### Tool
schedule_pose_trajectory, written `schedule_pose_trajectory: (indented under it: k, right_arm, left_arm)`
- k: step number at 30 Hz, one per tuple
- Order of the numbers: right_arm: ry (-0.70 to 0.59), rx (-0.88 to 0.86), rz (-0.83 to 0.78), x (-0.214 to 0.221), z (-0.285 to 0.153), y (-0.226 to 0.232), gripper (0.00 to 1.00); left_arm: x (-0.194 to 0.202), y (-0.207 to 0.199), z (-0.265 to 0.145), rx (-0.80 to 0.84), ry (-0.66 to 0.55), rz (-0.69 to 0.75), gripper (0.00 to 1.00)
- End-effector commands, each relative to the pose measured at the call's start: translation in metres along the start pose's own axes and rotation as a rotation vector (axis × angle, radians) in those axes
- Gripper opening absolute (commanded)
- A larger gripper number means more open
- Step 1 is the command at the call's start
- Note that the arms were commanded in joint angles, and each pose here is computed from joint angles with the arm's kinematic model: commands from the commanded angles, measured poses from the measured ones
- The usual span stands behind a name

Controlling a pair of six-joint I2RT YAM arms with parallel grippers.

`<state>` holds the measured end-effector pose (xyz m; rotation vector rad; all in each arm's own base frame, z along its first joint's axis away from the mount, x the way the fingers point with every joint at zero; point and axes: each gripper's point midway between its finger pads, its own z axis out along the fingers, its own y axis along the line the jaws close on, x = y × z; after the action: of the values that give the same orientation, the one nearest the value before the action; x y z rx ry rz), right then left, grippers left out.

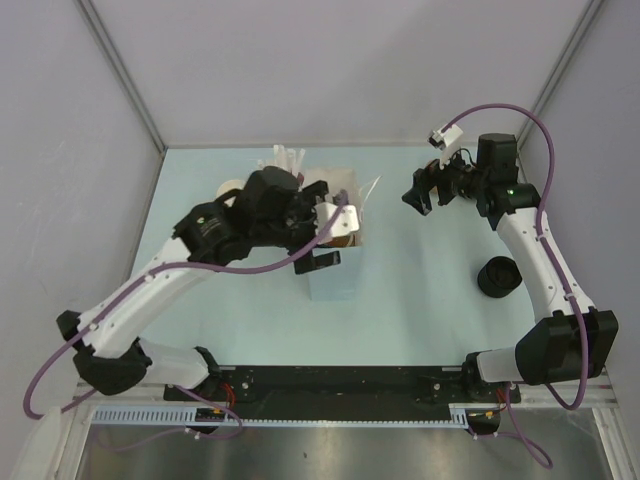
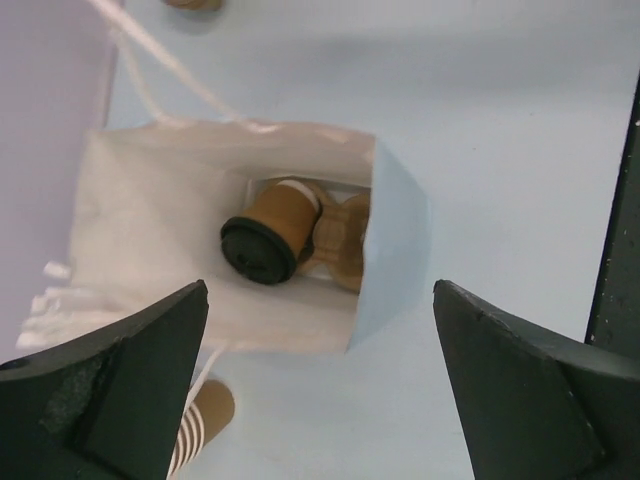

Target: Pack the takeout coffee

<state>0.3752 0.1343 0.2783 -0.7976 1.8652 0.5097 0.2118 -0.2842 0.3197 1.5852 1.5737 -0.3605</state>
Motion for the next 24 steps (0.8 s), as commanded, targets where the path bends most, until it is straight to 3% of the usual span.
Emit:
schedule_pose_trajectory:
  k: [1, 8, 15, 20, 24]
  right_arm:
    - [-0.028, 0.012, -0.020, -0.008, -0.005, -0.003, 1.00]
    - [-0.032, 0.026, -0.012, -0.008, -0.008, -0.009, 1.00]
    - [-0.058, 0.046, 0.016, -0.013, -0.017, -0.016, 1.00]
    - [-0.121, 0.236, 0.032, -0.035, -0.041, -0.042, 1.00]
    - [-0.236, 0.508, 0.024, -0.069, -0.092, -0.067, 1.00]
  left_arm:
    - [-0.011, 0.035, -0.063, -0.173, -0.131, -0.056, 0.99]
    - [0.013, 0.078, -0.112, -0.449, -0.182, -0.183, 0.99]
    - [0.052, 0.133, -0.157, -0.913, -0.197, -0.352, 0.99]
    - [0.069, 0.139, -0.166, -0.997, -0.156, -0.336, 0.99]
    - [0.069, 0.140, -0.172, -1.008, -0.147, -0.306, 0.99]
